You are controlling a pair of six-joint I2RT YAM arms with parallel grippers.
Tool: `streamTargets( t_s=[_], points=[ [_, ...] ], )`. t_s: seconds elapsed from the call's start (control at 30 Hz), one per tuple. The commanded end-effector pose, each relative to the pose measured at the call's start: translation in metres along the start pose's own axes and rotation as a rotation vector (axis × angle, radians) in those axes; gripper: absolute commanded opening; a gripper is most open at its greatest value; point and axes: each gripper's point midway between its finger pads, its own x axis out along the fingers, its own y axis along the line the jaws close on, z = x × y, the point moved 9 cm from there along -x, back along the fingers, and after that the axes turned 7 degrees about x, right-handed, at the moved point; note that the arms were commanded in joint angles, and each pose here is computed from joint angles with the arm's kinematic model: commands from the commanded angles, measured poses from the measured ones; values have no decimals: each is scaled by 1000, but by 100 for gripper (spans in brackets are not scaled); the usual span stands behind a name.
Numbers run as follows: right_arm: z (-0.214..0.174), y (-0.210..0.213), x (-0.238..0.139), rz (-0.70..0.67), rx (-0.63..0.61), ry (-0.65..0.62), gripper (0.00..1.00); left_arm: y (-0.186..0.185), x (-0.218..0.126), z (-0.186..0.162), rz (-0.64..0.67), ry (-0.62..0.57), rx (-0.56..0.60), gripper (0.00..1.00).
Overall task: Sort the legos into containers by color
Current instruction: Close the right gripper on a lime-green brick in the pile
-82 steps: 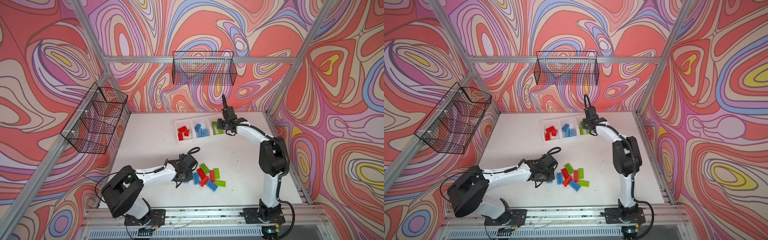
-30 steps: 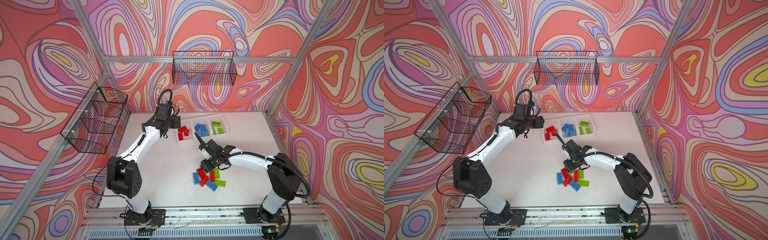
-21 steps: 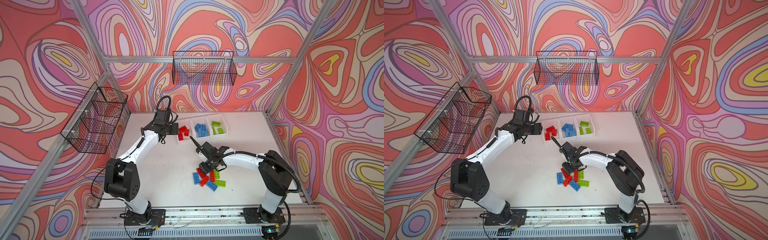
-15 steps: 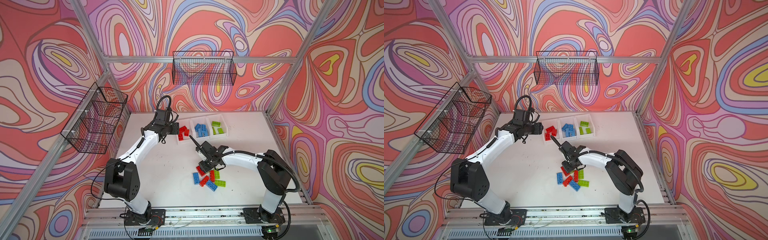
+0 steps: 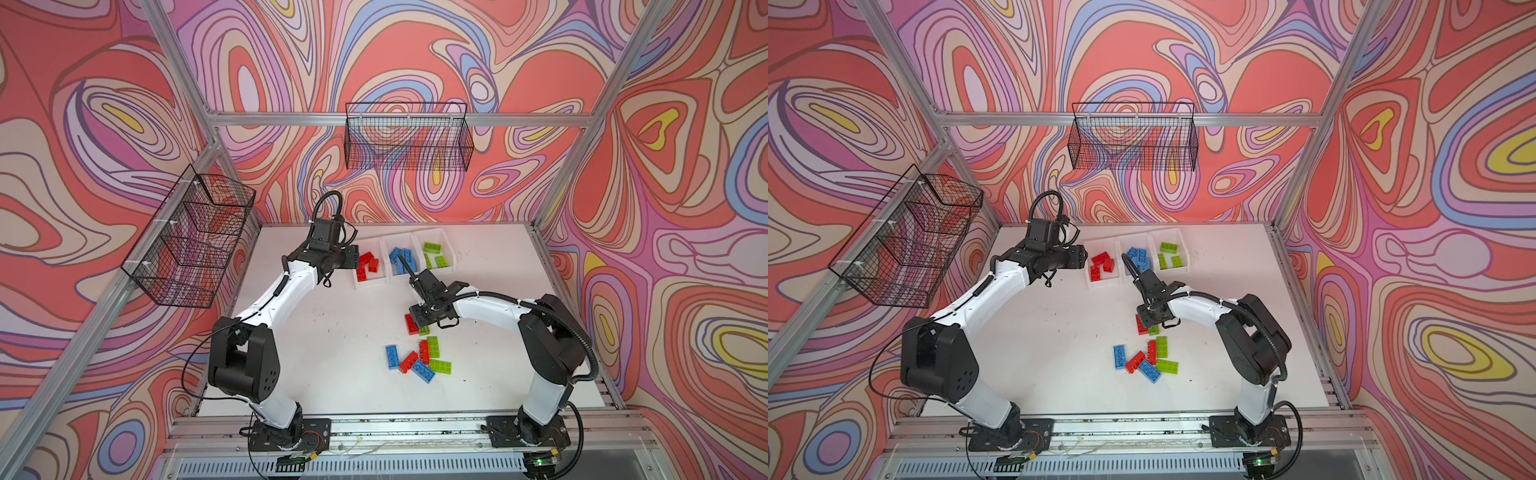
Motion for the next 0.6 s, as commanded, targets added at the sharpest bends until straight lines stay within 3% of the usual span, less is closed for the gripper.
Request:
streamTargets(
  t_s=[0.0, 0.3, 0.57],
  points=[
    [-1, 2, -10, 27, 18, -28, 62, 1, -3, 2, -9, -18, -10, 67],
    [-13, -16, -26, 36, 67, -41, 58, 0, -2, 0, -20, -13, -13, 67],
    [-18, -19, -12, 3, 65, -7, 51, 0, -2, 1, -21, -14, -14, 66]
  ],
)
